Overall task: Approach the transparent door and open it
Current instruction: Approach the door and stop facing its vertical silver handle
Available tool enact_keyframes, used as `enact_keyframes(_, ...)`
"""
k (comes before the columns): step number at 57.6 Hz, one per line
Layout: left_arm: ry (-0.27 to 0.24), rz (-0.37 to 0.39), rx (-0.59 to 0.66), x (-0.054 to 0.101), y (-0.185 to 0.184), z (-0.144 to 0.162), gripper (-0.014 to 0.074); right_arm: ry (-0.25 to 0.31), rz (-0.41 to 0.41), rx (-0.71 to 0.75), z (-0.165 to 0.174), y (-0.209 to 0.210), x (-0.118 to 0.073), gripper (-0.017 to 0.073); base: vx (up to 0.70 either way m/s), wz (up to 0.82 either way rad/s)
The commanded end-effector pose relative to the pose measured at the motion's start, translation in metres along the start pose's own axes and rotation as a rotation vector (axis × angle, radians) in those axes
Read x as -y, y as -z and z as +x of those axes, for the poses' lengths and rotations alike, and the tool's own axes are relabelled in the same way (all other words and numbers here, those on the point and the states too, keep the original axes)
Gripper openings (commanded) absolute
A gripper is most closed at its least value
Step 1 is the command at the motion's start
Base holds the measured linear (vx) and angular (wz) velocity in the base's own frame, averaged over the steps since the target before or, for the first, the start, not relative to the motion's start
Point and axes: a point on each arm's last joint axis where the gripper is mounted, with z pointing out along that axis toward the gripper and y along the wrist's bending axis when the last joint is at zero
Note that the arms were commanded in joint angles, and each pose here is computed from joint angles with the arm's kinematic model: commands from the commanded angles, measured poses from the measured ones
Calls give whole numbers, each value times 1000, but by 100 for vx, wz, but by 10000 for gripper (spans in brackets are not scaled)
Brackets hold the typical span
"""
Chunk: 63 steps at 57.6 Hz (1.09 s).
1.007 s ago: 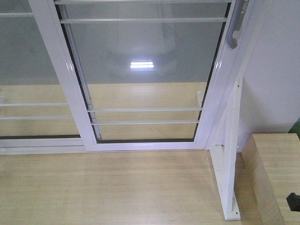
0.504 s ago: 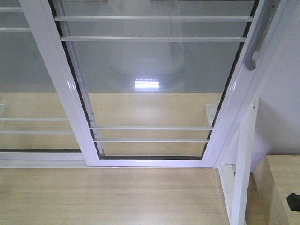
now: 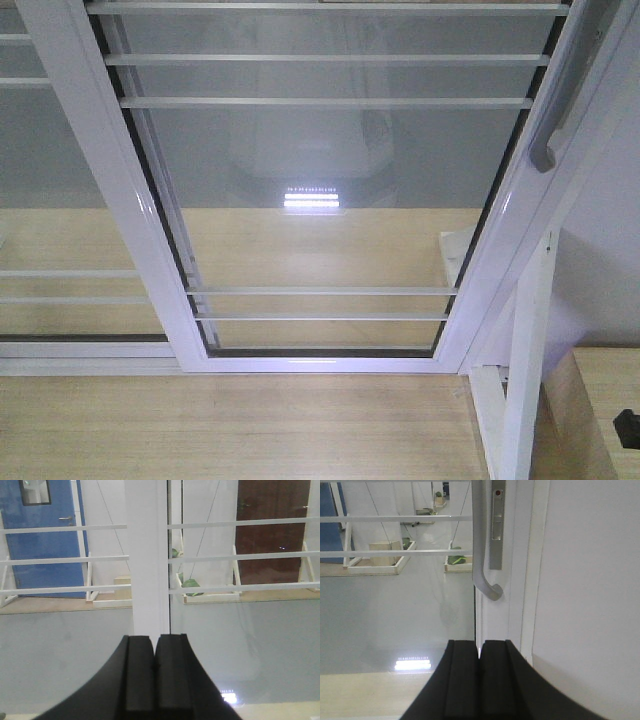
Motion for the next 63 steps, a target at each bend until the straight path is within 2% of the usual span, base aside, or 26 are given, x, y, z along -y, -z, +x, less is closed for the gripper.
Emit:
enact_keyframes(1, 15, 12, 20, 1, -3, 3, -6, 8, 4, 28, 0, -2, 0, -5, -3, 7)
enact_keyframes(63, 15, 1, 19, 0, -3, 3, -6, 8, 4, 2, 2, -3, 0, -5, 0, 0)
